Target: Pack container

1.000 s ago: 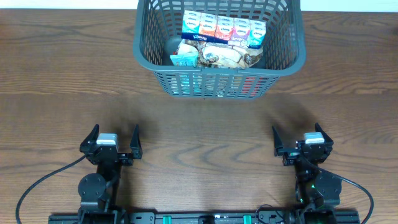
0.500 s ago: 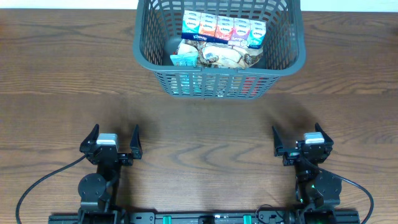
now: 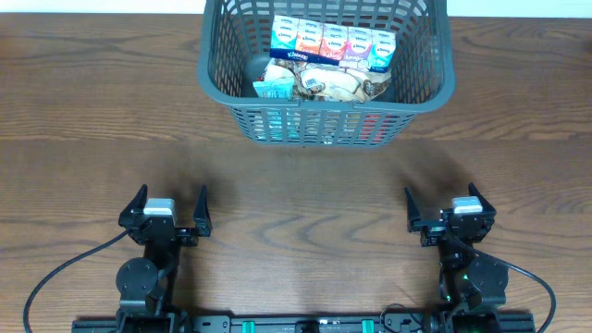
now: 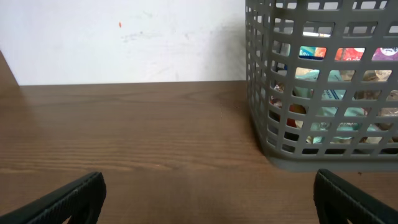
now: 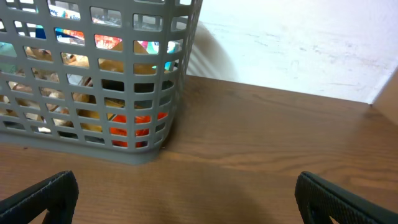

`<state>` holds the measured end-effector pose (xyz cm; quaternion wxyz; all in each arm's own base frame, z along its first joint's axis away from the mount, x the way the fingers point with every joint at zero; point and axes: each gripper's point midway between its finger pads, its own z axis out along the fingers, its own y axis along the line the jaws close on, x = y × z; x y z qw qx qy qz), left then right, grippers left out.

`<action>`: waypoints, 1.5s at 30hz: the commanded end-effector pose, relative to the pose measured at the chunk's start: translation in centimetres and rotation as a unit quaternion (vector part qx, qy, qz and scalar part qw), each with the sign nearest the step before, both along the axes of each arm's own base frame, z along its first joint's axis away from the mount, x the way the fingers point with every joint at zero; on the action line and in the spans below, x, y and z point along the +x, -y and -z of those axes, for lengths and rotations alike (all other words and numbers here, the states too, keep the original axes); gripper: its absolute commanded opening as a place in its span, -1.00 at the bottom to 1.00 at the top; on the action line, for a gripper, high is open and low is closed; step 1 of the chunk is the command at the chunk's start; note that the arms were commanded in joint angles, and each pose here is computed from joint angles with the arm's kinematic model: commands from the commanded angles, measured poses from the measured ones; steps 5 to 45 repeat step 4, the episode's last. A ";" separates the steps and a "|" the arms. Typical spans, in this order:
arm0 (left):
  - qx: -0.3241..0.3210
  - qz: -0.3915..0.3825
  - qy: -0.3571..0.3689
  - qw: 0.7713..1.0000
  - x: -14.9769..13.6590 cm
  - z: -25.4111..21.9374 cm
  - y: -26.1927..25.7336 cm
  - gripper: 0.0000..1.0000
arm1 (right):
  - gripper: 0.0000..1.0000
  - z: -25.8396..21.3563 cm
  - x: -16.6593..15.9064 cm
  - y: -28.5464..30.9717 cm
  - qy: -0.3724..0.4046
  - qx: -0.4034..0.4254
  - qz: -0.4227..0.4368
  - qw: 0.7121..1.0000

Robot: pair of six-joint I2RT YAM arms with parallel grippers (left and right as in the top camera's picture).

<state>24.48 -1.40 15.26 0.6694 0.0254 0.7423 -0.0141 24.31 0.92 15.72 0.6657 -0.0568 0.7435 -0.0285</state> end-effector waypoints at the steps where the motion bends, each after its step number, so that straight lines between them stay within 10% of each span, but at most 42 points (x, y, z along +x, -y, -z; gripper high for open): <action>1: 0.008 0.003 -0.025 1.000 -0.1 1.6 0.1 0.97 | 0.98 0.2 0.0 0.1 0.000 -0.005 0.000 1.000; 45: 0.008 0.002 -0.025 1.000 -0.1 1.6 0.1 0.97 | 0.98 0.2 0.0 0.1 0.000 -0.005 0.000 1.000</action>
